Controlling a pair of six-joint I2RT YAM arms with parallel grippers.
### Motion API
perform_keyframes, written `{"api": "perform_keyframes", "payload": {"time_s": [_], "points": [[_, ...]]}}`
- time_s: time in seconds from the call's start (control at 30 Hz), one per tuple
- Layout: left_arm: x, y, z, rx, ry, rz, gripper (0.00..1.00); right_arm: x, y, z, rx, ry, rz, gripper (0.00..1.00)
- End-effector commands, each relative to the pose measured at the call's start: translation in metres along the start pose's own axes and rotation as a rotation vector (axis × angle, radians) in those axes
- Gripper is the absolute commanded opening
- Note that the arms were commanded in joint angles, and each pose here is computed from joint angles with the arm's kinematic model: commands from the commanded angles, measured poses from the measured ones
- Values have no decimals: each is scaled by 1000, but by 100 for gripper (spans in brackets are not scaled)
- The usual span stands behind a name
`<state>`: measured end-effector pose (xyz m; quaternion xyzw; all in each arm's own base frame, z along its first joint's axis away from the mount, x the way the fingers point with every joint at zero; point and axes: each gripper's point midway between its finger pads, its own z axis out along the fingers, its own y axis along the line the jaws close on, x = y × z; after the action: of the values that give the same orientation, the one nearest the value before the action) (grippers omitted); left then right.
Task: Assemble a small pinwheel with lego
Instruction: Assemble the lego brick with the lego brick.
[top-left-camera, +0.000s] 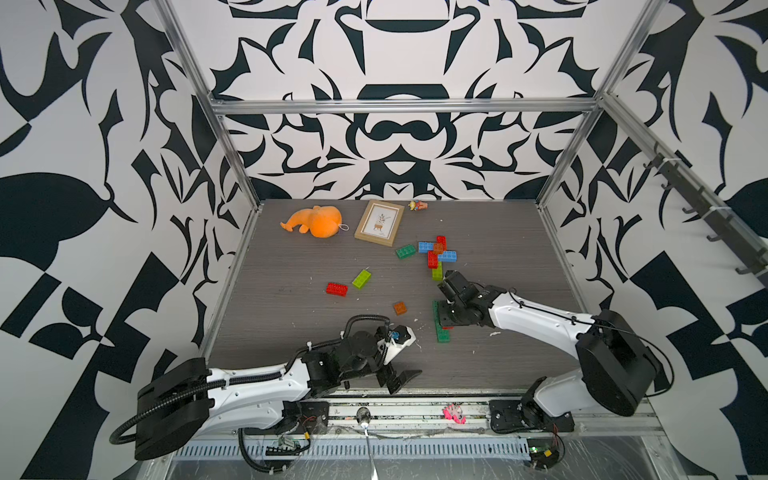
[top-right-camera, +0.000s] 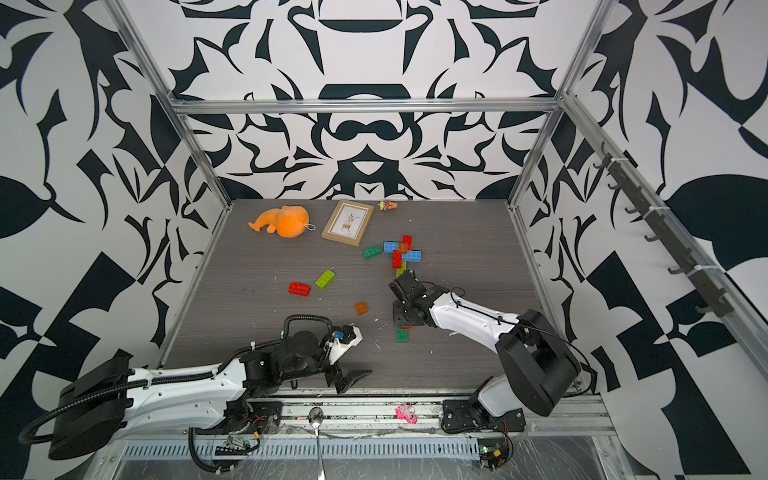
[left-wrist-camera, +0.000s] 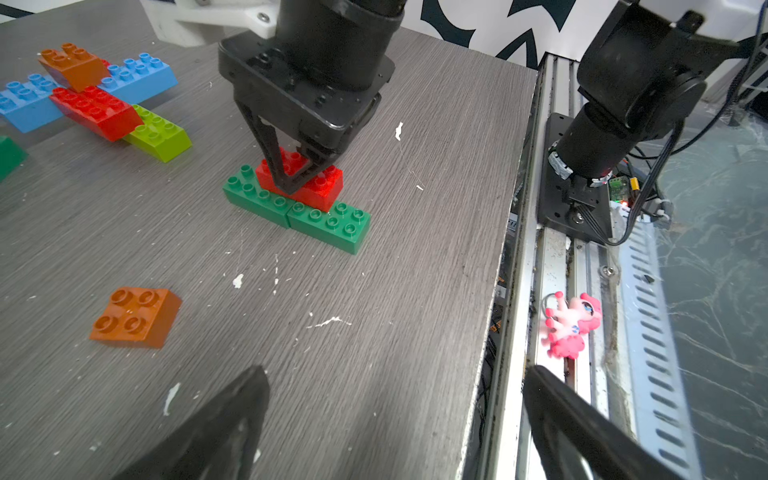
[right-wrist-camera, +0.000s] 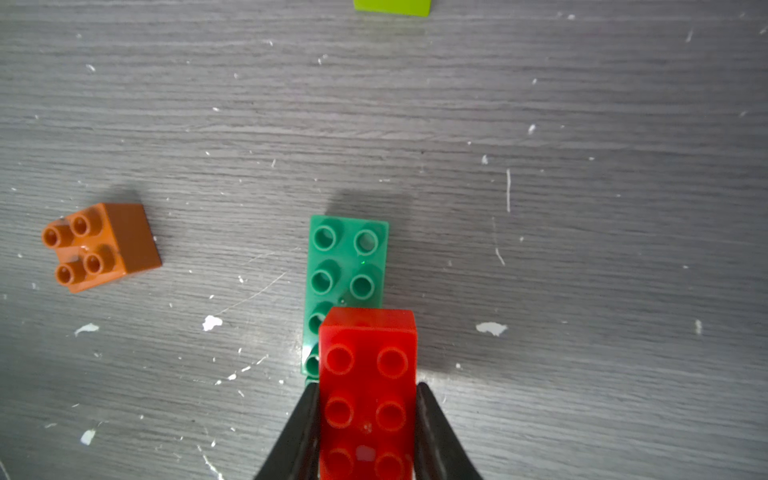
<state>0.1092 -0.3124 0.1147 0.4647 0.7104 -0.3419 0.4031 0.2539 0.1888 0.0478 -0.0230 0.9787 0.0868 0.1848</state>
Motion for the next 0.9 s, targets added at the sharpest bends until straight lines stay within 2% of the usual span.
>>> {"api": "perform_keyframes", "payload": {"time_s": [0.0, 0.17, 0.4, 0.87], "points": [[-4, 0, -2, -4, -16, 2, 100, 29, -21, 4, 71, 64, 8, 5], [-4, 0, -1, -5, -16, 1, 100, 29, -23, -2, 62, 46, 3, 5], [-4, 0, -2, -7, -16, 2, 100, 36, -29, 8, 86, 62, 6, 4], [-6, 3, -3, -24, -25, 0, 100, 84, -47, 33, 152, 250, 30, 1]]}}
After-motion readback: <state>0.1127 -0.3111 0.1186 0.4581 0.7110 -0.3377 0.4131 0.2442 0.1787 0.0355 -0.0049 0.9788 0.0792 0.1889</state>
